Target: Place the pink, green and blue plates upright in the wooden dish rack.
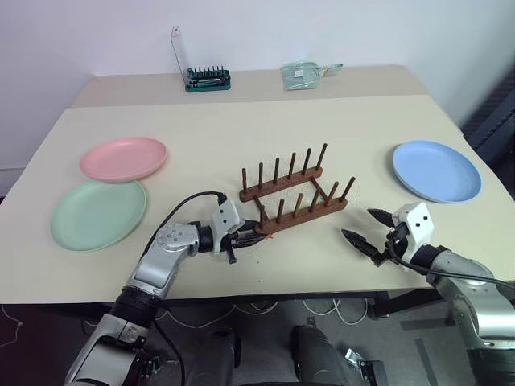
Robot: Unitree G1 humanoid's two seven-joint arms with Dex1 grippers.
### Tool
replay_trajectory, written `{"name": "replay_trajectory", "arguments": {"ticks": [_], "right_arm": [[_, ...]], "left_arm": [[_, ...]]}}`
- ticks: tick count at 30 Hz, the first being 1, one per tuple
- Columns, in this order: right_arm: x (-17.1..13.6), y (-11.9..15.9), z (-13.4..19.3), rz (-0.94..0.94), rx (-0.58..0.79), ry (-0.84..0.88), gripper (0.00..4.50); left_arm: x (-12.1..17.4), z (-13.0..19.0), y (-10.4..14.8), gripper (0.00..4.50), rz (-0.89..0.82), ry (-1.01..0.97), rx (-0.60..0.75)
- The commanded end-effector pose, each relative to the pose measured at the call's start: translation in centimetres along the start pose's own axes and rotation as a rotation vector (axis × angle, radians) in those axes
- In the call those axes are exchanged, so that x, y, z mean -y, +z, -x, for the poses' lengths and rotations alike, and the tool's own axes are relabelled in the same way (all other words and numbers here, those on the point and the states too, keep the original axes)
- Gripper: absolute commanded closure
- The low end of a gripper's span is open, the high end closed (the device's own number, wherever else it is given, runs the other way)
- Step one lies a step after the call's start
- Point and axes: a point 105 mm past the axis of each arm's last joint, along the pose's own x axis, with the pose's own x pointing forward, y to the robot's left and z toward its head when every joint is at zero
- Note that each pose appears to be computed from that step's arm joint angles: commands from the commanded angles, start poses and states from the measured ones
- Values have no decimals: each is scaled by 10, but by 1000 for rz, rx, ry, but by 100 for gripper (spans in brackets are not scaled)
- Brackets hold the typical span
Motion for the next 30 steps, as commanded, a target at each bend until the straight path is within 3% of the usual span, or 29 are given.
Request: {"name": "replay_trajectory", "arguments": {"ticks": [1,4,5,7,9,13,14,24,30], "right_arm": [[2,19,6,71,43,-9,0],[-6,19,7,87,21,24,0],[-9,18,7,91,13,33,24],[-15,17,6,85,5,60,81],[-20,18,3,83,5,80,177],[-24,16,-6,99,-28,96,387],[-24,16,-9,109,-32,94,444],[-11,-6,-44,182,-139,-38,444],[1,0,-68,227,-119,-133,444]], "left_arm": [[-3,9,-2,78,28,20,-25],[-1,28,-9,78,128,60,-47],[1,34,-12,74,132,70,-61],[13,46,-15,140,171,52,-57],[27,52,-15,216,204,11,-47],[42,43,-11,422,234,-25,-25],[44,40,-10,450,243,-28,-22],[27,0,-5,450,352,130,24],[-10,-3,-10,450,231,370,2]]}}
